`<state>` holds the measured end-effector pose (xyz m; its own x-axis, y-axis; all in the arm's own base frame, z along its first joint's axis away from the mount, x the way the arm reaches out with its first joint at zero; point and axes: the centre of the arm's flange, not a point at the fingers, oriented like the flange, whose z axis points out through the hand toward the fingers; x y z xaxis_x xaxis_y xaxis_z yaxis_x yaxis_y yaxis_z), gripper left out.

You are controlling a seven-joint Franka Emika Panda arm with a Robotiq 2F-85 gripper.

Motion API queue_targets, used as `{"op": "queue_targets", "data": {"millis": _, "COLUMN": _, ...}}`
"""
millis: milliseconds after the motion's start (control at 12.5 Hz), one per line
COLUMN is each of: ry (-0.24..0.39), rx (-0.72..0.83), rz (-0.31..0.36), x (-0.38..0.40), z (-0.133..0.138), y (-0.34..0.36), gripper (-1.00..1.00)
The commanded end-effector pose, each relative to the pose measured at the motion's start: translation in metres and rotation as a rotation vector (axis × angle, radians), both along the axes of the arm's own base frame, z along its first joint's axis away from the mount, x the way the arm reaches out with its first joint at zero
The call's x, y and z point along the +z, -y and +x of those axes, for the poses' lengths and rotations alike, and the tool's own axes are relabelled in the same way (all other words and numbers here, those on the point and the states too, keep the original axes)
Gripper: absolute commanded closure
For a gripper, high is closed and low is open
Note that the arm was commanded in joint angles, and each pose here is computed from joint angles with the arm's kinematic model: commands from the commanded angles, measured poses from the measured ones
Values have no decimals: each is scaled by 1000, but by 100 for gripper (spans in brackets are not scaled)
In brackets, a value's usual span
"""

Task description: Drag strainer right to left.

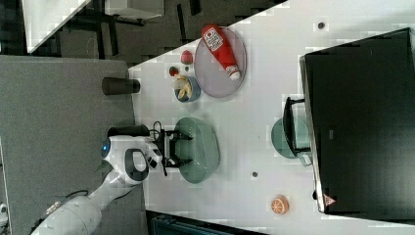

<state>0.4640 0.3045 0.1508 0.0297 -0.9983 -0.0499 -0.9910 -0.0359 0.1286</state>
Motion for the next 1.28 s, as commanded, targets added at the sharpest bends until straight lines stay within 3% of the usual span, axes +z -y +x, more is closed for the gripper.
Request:
{"op": "queue_targets", "data": {"millis": 80, "ry": 40, "rx": -41, "rz": 59, "x": 19, "z": 5, "y": -41, "gripper": -100}}
{"op": "queue_targets", "data": {"millis": 720, "ry": 54, "rx": -106, "rz": 107, "x": 23, "z": 6, "y": -103, "gripper": -100}}
{"op": "queue_targets", "data": {"millis": 1280, "ry": 78, "rx": -65, "rz": 130, "x": 24, "z": 6, "y": -139, "gripper": -100}}
